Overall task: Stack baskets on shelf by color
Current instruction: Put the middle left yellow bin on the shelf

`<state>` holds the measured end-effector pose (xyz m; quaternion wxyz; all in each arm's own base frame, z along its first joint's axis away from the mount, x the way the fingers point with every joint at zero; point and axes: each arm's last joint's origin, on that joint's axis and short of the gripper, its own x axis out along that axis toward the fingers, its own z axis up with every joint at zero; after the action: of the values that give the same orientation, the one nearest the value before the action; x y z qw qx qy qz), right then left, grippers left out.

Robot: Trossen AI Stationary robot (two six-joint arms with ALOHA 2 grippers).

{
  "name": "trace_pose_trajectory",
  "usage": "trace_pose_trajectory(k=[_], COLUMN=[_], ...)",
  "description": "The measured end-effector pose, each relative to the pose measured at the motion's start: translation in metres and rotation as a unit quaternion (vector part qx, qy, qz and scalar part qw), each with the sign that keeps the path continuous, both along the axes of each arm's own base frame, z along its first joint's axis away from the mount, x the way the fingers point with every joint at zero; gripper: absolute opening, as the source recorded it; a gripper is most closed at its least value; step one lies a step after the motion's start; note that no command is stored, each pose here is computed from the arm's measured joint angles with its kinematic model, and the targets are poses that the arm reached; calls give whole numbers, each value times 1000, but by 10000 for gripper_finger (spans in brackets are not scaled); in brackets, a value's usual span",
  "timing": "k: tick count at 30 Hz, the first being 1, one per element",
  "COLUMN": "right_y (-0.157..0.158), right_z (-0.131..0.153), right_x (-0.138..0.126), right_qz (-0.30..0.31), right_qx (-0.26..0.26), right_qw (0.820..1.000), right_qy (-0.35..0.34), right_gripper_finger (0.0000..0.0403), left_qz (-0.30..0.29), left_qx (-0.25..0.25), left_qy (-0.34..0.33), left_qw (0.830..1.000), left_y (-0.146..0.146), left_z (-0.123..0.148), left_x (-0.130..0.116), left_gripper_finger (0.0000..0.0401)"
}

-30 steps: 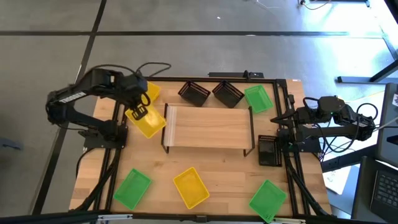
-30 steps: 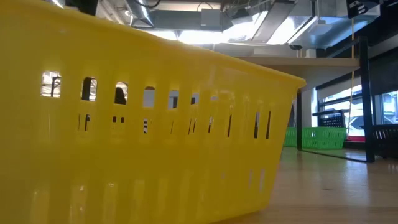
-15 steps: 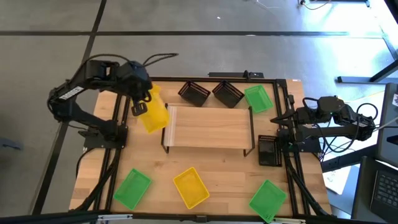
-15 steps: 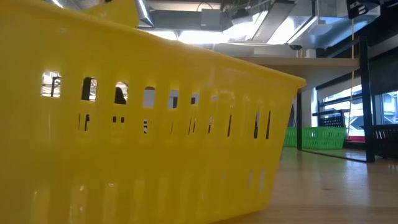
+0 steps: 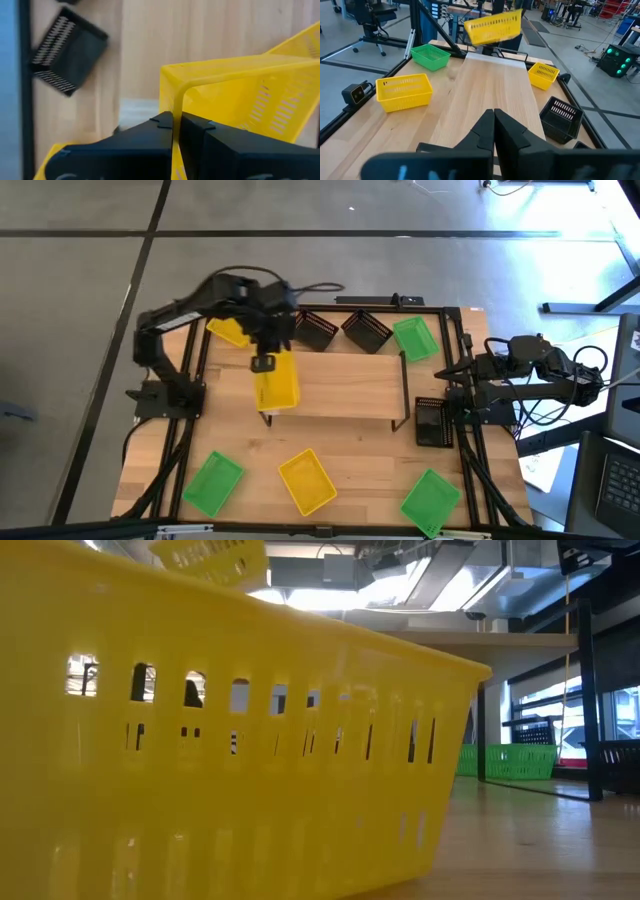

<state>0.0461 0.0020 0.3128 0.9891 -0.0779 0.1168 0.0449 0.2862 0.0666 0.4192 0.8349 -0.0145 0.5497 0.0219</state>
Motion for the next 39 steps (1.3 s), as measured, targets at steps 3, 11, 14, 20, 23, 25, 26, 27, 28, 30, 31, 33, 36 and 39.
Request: trace_pose_trajectory(k=[3,11,14,20,23,25,26,27,28,30,31,33,36,39], right_y=[0,0,0,0,0,0,0,0,0,0,0,0,0,0], right_z=[0,0,0,0,0,0,0,0,0,0,0,0,0,0], right_x=[0,0,0,0,0,0,0,0,0,0,0,0,0,0], right_qz=[0,0,0,0,0,1,1,0,0,0,1,1,1,0], right_qx=[0,0,0,0,0,0,0,0,0,0,0,0,0,0], right_qw=[1000,1000,1000,1000,1000,1000,1000,1000,1000,1000,1000,1000,1000,1000], right_qy=[0,0,0,1,1,1,1,1,1,1,1,1,1,1], right_gripper_finger=[8,8,8,8,8,8,8,8,8,8,8,8,8,8], left_qz=[-5,-6,-1,25,32,32,32,31,28,19,16,8,0,-3], left_qx=[-8,-14,-10,38,47,47,47,47,48,50,51,53,55,55], left_qy=[22,57,61,72,74,74,74,74,74,74,74,75,75,81], left_qw=[1000,998,998,996,996,996,996,996,996,996,996,996,996,995], left_y=[4,13,15,18,19,19,19,19,19,17,17,17,17,18], left_z=[-13,-33,-35,-34,-34,-34,-34,-34,-34,-34,-34,-34,-34,-38], left_x=[14,31,33,32,32,32,32,32,32,32,32,32,32,35], left_gripper_finger=[0,0,0,13,22,25,27,28,29,30,30,30,31,36])
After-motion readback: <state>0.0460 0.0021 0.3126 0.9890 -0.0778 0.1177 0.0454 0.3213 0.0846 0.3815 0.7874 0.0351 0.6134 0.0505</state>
